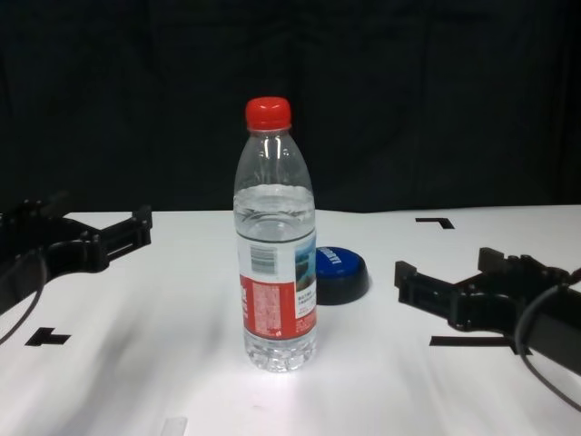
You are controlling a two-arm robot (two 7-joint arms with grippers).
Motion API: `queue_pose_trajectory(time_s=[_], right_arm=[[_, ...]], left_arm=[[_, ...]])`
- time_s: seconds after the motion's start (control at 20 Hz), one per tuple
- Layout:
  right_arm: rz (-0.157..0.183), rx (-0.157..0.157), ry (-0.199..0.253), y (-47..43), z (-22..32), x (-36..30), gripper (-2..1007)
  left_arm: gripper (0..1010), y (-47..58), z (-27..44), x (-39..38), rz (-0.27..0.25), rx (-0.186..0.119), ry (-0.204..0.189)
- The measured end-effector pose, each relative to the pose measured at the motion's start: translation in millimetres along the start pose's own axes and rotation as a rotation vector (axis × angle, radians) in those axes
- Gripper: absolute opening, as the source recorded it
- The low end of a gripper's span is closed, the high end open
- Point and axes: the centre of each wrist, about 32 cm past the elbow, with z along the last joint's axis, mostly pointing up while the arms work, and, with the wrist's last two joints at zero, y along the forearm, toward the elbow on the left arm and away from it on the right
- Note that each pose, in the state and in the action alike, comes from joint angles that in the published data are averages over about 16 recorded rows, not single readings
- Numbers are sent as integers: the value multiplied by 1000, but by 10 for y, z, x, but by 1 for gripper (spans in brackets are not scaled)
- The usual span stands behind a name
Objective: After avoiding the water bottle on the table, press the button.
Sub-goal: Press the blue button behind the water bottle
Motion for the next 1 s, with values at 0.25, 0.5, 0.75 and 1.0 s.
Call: queue_pose_trajectory(time_s=[0.25,0.5,0.75,1.0], right_arm=[[0,0,0,0,0,0,1003],[0,0,0,0,0,0,1003],[0,0,0,0,0,0,1003],[0,0,0,0,0,0,1003]], left_arm=[[1003,-84,-12,24,-11,-5,-3],[1003,-162,-20,39,-21,-11,-4],[1003,-234,-25,51,-31,-15,-5],[1003,-305,-32,62,-42,-20,-6]])
